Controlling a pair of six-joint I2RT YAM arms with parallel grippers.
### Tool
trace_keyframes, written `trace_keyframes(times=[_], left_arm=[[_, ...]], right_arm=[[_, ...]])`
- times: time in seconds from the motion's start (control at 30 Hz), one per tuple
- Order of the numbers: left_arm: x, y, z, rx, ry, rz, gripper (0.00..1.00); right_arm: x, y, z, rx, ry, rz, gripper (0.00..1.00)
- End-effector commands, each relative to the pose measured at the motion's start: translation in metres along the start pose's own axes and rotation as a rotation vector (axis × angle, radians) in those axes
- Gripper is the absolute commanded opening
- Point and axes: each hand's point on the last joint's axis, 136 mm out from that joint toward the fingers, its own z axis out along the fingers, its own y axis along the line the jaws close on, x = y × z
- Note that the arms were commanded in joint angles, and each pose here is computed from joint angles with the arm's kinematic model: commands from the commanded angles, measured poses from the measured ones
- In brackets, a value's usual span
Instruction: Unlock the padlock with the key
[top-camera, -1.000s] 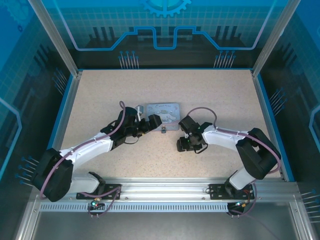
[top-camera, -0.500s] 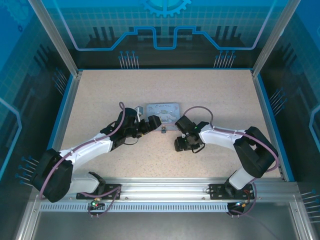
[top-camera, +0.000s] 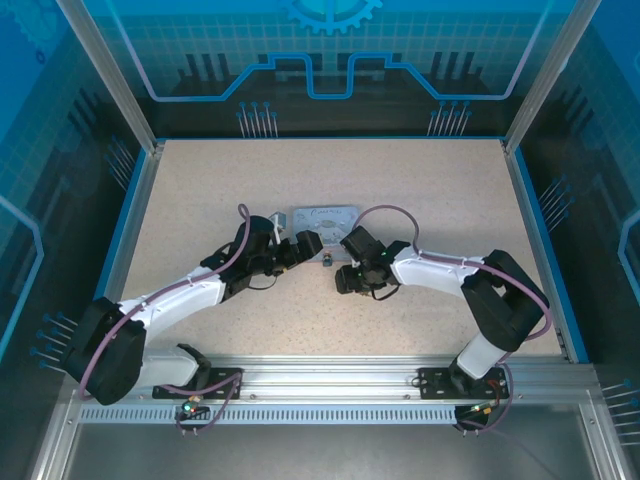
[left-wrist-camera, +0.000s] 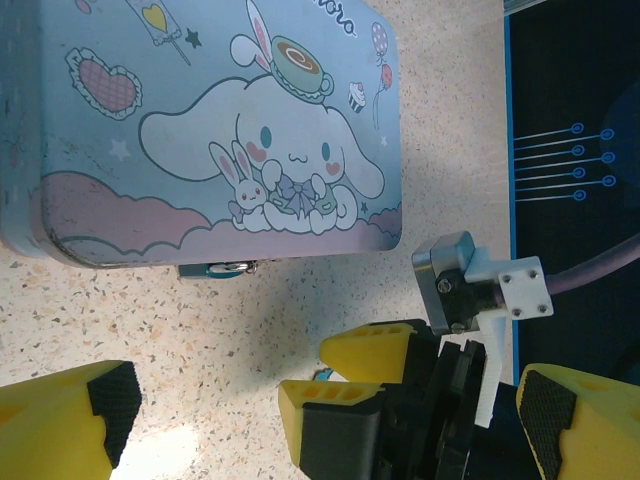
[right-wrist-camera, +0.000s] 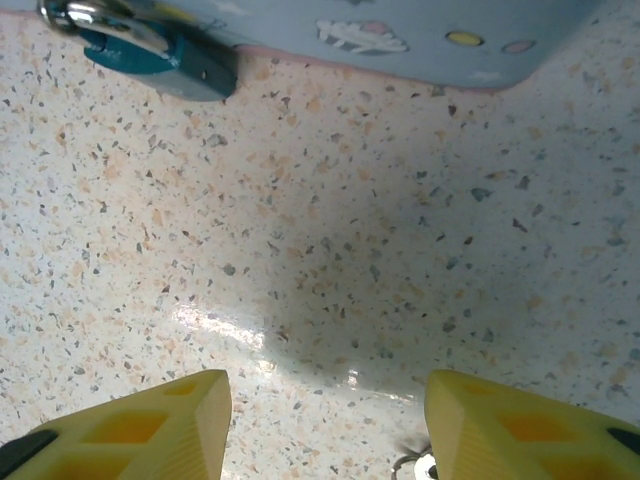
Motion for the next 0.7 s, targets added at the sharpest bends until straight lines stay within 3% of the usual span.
trace_keyframes(times=[0.0,0.37,0.67], left_arm=[[-0.001,0.008,0.001,-0.016,-0.011,0.0,0.99],[-0.002,0.007,-0.001,-0.014,-0.015,0.009,0.99],[-0.003,0.009,-0.001,-0.02,-0.019,0.008,0.99]], right_arm=[[0.01,-0.005,-0.009,0.042,-0.004,0.022,0.54],[0.036,-0.038,-0.007,0.165,0.037,0.103,0.51],[0.034,-0.032,0.002,0.171,0.068,0.13,0.48]])
